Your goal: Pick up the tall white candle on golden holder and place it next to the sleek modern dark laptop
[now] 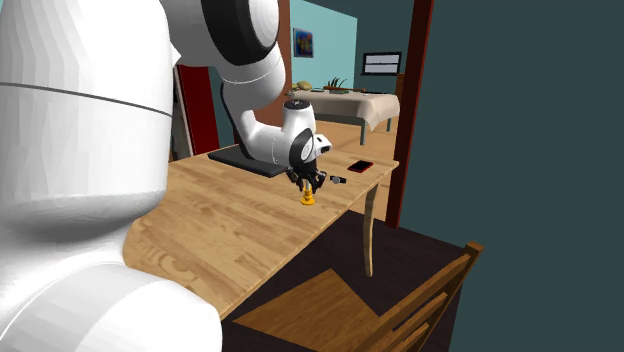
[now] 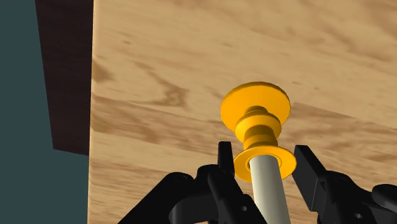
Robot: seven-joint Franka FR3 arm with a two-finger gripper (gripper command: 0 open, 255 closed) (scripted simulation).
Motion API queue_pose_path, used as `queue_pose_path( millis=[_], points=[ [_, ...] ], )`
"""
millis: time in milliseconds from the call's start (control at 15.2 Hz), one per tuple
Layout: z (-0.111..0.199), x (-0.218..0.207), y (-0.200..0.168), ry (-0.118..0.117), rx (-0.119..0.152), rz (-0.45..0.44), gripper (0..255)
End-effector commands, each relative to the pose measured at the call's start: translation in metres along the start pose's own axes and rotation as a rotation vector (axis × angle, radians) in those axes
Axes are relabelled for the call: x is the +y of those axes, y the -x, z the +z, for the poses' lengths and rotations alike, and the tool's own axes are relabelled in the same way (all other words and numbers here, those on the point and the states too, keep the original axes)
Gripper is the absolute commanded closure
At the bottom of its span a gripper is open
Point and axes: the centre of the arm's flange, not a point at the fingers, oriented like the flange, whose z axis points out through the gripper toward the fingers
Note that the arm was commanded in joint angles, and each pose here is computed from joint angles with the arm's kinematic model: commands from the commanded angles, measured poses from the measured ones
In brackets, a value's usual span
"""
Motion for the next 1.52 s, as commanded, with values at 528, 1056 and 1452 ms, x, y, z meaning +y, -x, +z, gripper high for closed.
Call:
queue_pose_path(
  millis=[528, 1056, 1452],
  points=[
    [-0.046, -0.003, -0.021, 0.0, 0.0, 0.0, 255],
    [-0.085, -0.005, -0.038, 0.0, 0.0, 0.0, 255],
    [-0.113, -0.007, -0.051, 0.0, 0.0, 0.0, 255]
  ],
)
